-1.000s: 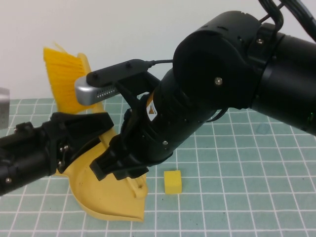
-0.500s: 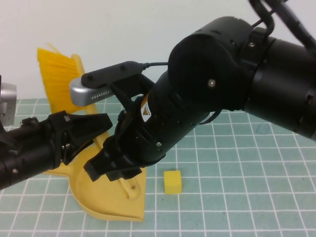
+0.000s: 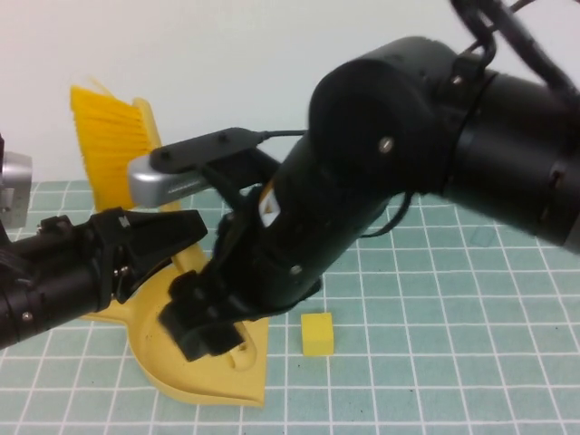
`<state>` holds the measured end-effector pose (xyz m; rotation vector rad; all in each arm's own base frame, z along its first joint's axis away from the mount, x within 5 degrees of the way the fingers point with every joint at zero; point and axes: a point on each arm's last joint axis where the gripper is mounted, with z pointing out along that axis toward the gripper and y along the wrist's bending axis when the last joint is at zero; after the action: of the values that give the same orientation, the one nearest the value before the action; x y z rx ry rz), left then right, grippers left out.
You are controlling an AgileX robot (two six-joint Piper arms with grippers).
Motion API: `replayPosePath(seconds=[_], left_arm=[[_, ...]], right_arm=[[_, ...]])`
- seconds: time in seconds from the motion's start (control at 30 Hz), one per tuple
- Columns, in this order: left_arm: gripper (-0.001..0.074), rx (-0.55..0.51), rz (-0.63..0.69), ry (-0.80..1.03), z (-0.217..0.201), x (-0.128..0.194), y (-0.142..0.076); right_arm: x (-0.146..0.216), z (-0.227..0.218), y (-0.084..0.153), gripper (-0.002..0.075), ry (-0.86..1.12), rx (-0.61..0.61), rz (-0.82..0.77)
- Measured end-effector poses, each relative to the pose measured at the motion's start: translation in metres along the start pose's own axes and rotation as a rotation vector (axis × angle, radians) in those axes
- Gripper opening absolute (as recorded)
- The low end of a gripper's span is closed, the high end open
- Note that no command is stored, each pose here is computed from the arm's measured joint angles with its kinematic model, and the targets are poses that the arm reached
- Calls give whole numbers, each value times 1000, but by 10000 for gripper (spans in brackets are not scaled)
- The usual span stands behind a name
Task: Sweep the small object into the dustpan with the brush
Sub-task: Hand over the broom
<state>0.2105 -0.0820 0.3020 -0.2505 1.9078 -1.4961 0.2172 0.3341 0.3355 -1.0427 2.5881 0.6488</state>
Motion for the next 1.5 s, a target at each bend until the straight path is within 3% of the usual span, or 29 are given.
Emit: replayPosePath(seconds=[0.13,0.43,0.73,1.03,1.27,1.5], left_arm=[[0,11,3,9,0,1,-1],[0,105,4,86,-1,8,-10],[0,171,0,139,-2,13,-15],[0,203,-11,164,-3,15,-18],[0,202,-20,165,-3,15,-18],[0,216,-35,179,-4,16,-20]], right_arm=[[0,-18,-16,571,13,-39,16],[4,-62,-70,580,-8,-203,36],[35,-23,-100,580,-142,-717,111],[55,4,-99,580,-289,-878,173],[56,12,-70,571,-281,-927,101],[53,11,-67,405,-312,-940,92]])
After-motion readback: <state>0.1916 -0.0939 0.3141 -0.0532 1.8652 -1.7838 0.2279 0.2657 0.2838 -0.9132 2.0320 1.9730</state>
